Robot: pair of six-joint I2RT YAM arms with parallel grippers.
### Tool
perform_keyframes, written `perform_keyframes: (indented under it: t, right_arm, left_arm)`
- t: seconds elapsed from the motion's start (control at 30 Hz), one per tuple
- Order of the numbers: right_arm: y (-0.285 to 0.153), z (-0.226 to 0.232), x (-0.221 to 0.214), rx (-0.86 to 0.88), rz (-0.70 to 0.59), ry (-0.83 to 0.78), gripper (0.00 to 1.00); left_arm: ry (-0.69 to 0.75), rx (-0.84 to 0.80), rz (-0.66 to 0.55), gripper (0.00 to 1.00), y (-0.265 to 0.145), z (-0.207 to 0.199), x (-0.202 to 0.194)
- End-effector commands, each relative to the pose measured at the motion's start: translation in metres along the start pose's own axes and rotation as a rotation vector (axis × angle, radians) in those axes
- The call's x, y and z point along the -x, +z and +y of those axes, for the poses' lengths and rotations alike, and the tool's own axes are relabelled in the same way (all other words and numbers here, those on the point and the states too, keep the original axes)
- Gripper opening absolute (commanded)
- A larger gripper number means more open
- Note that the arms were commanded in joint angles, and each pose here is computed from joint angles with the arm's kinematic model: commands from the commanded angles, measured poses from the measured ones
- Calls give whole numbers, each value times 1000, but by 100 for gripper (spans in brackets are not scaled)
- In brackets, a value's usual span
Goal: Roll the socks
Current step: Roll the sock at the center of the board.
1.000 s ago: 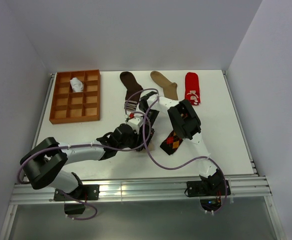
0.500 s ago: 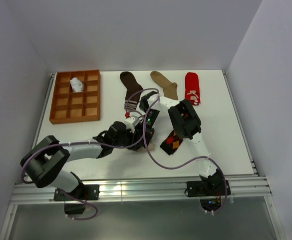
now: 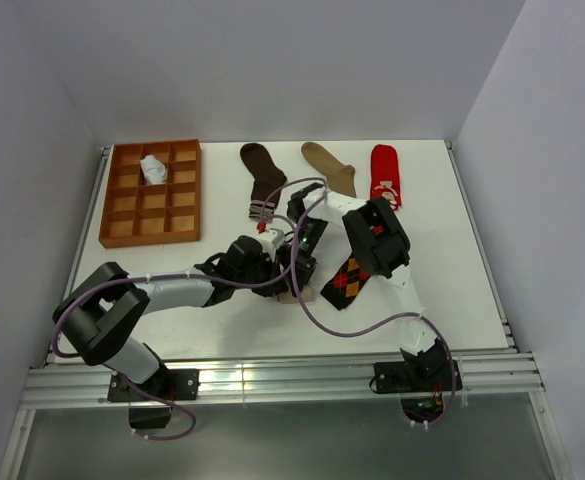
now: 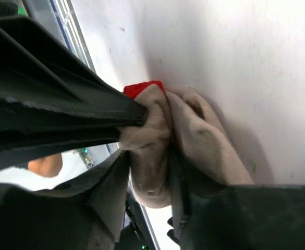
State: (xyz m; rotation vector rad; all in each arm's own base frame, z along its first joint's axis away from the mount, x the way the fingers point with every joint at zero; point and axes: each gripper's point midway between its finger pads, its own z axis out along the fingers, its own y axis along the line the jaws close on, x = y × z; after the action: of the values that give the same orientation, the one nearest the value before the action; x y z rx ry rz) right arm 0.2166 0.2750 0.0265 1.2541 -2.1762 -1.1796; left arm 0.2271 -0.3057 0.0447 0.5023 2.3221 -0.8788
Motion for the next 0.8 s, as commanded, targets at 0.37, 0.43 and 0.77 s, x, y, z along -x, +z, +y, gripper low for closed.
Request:
perform_keyframes:
  t: [0.37,0.43,0.77]
  right_arm:
    - [-68,-19,30,-434,-286,-210,59]
    - [-77,-19,31,-447,-325,-210,60]
    - [-124,-25,6,-474,-496,-179,61]
  left_arm:
    - [-205,247,277,0,10,19,-25]
    - [-214,253,280,0,11,17,-22]
    - [-274,285,364,0,15,11,-21]
